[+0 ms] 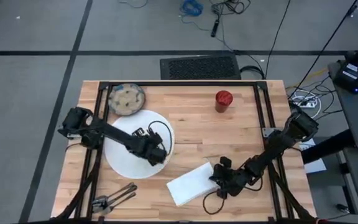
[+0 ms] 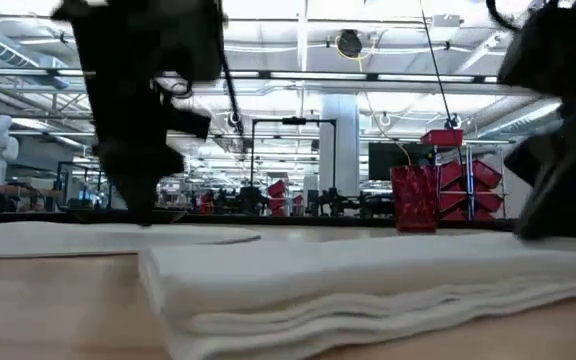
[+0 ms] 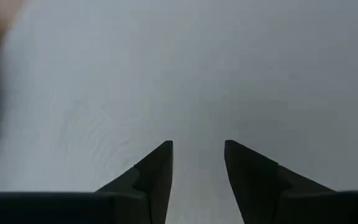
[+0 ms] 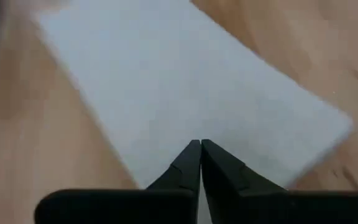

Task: Set table place
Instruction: Fold the white napkin, then move the white mat to the center of the table, then move the white napkin to the middle left of the table

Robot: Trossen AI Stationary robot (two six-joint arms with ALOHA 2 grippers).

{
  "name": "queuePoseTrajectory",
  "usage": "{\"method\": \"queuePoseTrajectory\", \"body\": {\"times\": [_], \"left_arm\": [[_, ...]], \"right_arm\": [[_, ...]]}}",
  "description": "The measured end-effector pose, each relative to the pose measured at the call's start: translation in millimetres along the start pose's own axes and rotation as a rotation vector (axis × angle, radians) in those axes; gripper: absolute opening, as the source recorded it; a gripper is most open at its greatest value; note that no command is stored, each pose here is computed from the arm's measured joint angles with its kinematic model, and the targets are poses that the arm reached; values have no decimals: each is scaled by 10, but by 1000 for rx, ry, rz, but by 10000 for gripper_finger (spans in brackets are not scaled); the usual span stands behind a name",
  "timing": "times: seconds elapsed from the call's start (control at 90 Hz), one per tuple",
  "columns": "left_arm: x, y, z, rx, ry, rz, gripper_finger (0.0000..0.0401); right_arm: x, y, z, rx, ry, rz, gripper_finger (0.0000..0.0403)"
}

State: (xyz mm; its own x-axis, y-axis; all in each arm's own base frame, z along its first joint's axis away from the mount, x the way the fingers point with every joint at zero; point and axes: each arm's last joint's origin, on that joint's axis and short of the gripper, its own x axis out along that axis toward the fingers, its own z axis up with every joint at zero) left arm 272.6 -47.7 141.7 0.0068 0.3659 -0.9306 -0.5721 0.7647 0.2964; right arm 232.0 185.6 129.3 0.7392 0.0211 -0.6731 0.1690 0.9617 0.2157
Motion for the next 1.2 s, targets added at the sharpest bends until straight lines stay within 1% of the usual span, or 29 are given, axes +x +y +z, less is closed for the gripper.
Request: {"method": "queuePoseTrajectory", "body": {"times": [0.111, 0.2, 0.278, 0.411, 0.522, 0.6, 0.689, 0.756, 0.833, 0.922, 0.967, 1.022, 1.078, 1.122, 1.2], "left_arm": [[115, 88, 60, -50, -7, -18, 132], [181, 91, 171, -62, -65, -73, 132], [241, 35, 340, -81, -165, -148, 132], [351, -67, 635, -68, -355, -277, 132], [456, -186, 881, -20, -512, -372, 132], [513, -309, 1054, 16, -604, -452, 132], [555, -474, 1233, 73, -673, -525, 132], [551, -572, 1362, 122, -709, -525, 132], [477, -621, 1451, 168, -694, -505, 132], [273, -577, 1504, 220, -633, -467, 132], [77, -521, 1504, 245, -612, -448, 132], [-167, -458, 1447, 268, -590, -436, 132], [-379, -439, 1342, 277, -573, -449, 132], [-478, -468, 1220, 291, -546, -461, 132], [-551, -624, 994, 325, -518, -491, 132]], "right_arm": [[-36, 56, 78, -37, -27, 10, 0], [-78, 116, 171, -49, -64, 29, 0], [-90, 152, 221, -75, -80, 36, 0], [-103, 199, 290, -90, -104, 42, 0], [-106, 207, 304, -99, -113, 33, 0], [-100, 182, 311, -81, -128, -3, 0], [-68, 100, 342, -16, -146, -77, 0], [-31, -7, 370, 40, -152, -159, 0], [13, -148, 396, 100, -136, -246, 0], [55, -297, 432, 160, -118, -325, 0], [70, -371, 442, 178, -101, -364, 0], [89, -467, 461, 189, -81, -413, 0], [103, -560, 478, 186, -57, -461, 0], [110, -638, 488, 167, -31, -502, 0], [123, -745, 506, 162, -2, -554, 0]]}}
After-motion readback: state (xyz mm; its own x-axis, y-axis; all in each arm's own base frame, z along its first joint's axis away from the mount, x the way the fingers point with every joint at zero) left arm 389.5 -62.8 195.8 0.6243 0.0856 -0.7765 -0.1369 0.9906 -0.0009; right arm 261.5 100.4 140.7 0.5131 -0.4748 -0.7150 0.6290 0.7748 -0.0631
